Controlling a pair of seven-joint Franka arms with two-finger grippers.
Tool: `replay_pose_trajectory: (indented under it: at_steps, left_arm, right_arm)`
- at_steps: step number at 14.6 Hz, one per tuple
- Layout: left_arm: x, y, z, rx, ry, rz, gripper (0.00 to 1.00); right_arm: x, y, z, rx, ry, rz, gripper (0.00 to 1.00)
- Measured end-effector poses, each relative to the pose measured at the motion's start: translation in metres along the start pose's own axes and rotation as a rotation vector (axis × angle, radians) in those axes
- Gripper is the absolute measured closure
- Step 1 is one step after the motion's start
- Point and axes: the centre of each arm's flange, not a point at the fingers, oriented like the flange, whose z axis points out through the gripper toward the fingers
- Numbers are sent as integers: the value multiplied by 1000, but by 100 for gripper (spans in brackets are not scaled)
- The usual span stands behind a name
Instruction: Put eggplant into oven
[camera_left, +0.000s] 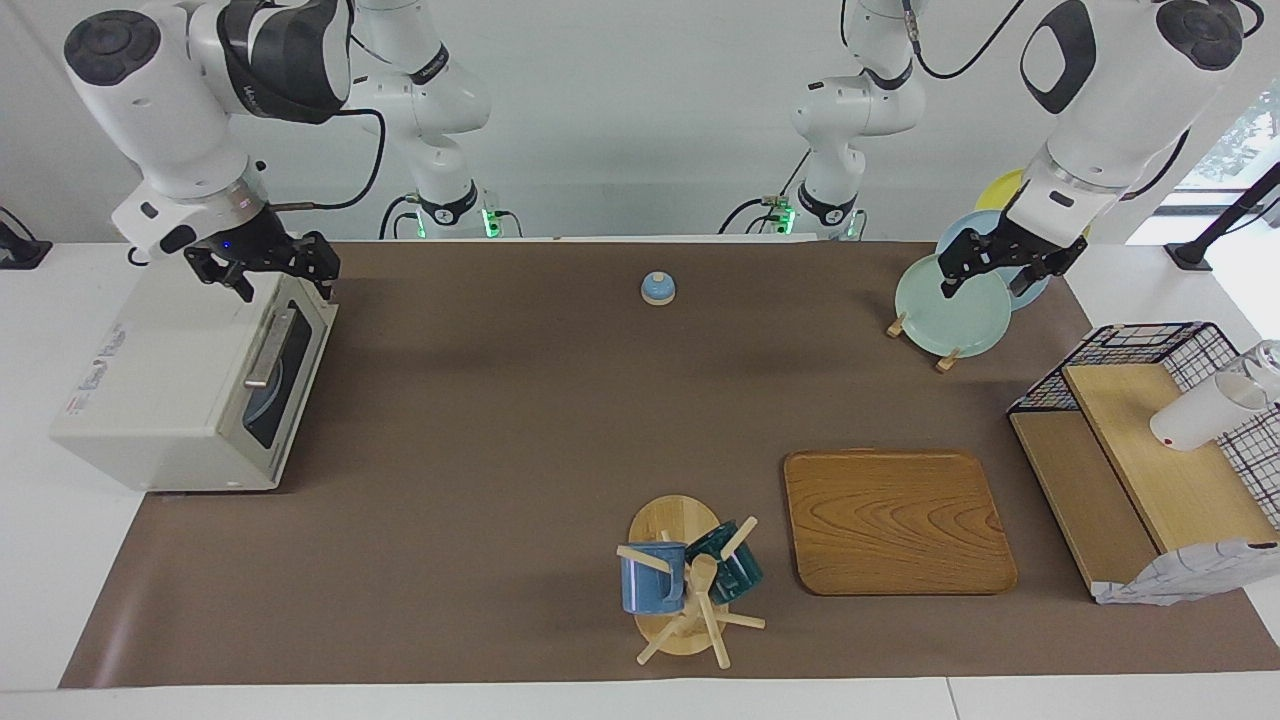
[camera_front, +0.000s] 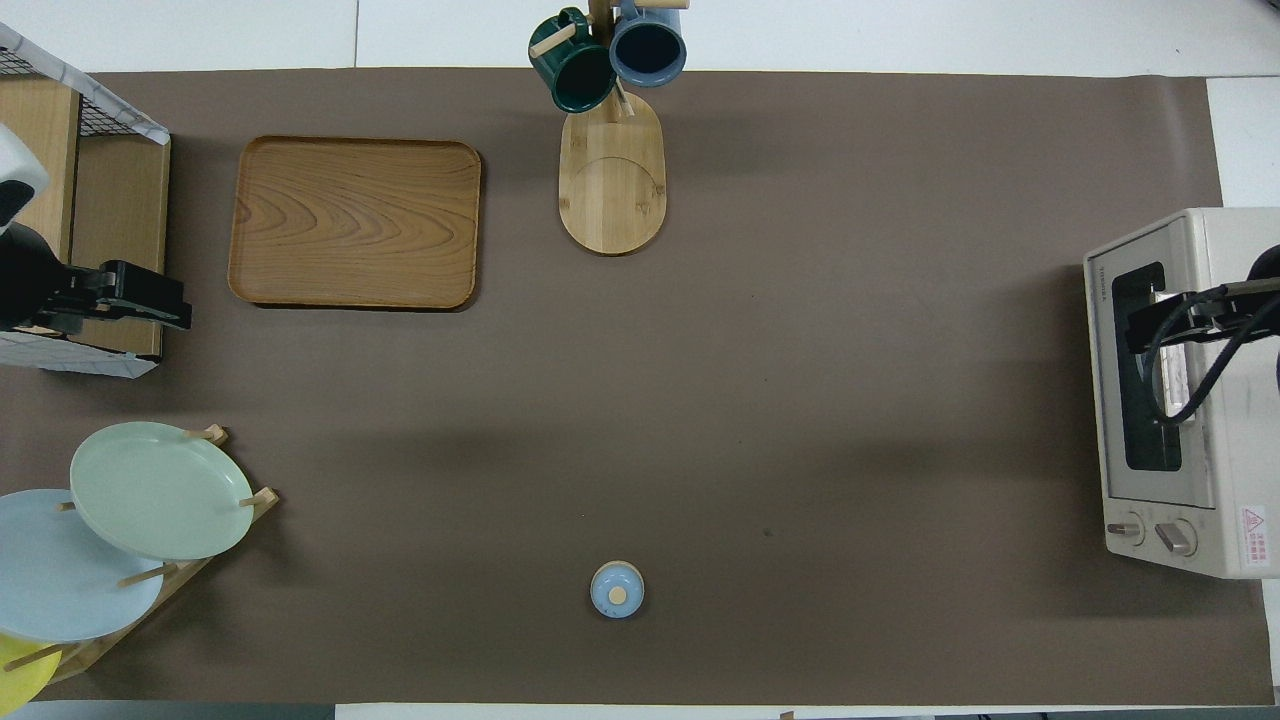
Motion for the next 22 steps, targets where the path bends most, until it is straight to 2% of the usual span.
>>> replay_pose_trajectory:
  at_steps: [22]
  left_arm:
    - [0, 0, 0, 0, 0, 0, 0]
  right_arm:
    - [1, 10, -10, 7, 21, 20, 0]
